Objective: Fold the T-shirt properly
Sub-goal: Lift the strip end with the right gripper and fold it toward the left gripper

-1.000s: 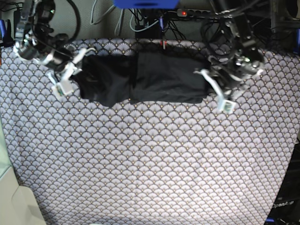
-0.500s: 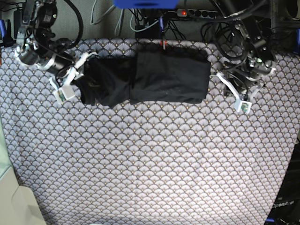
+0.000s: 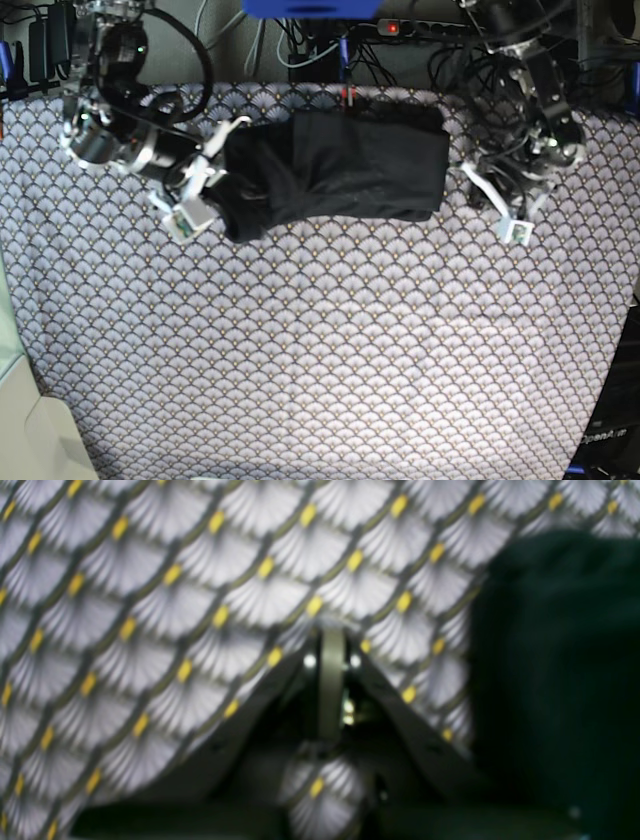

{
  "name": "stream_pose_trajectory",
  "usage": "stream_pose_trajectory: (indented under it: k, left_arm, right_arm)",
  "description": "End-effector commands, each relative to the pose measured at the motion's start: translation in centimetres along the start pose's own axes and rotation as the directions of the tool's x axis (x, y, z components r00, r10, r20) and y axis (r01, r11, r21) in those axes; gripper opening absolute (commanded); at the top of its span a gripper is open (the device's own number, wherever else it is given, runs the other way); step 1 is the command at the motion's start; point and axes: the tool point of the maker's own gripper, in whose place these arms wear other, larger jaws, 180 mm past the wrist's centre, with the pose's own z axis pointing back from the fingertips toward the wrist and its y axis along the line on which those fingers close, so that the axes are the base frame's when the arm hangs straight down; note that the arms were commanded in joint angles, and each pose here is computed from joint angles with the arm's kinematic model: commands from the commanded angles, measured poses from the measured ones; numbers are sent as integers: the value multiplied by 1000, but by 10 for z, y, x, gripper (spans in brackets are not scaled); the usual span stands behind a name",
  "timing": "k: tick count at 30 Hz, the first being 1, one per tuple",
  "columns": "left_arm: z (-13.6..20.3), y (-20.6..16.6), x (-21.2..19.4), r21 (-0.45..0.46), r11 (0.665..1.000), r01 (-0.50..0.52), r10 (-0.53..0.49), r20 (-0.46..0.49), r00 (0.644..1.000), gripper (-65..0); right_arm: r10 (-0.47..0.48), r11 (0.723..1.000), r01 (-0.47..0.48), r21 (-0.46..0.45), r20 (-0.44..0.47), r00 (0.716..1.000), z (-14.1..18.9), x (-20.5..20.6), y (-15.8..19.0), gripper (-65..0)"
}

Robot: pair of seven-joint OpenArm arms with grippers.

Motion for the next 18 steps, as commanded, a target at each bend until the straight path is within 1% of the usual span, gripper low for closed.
stream_pose_trajectory:
  k: [1,6,9,13,15,18]
  left_arm:
    - [-5,-13,-32,-35,999,15,-20,-127,992,-650]
    - [-6,-14,-34,-39,999,10,-15,-132,991,-650]
    - [-5,-13,-34,-35,999,13,-18,-134,991,-650]
    - [-4,-13,-35,-35,999,13,-18,-136,991,-650]
    - [-4,-13,-36,-35,999,13,-18,-139,990,-650]
    - [-4,-13,-37,-35,999,10,-15,-140,990,-650]
  right_arm:
    - [19,999,-20,30,49,999,0,14,8,-649]
    - [66,987,-72,143,45,997,-19,19,44,-649]
    - [68,975,-79,206,57,996,-28,23,67,-649]
    - [106,956,-121,268,69,992,-38,31,88,-649]
    - [99,951,-119,285,85,992,-41,36,96,-649]
    - [97,950,-119,290,91,991,-43,38,99,-649]
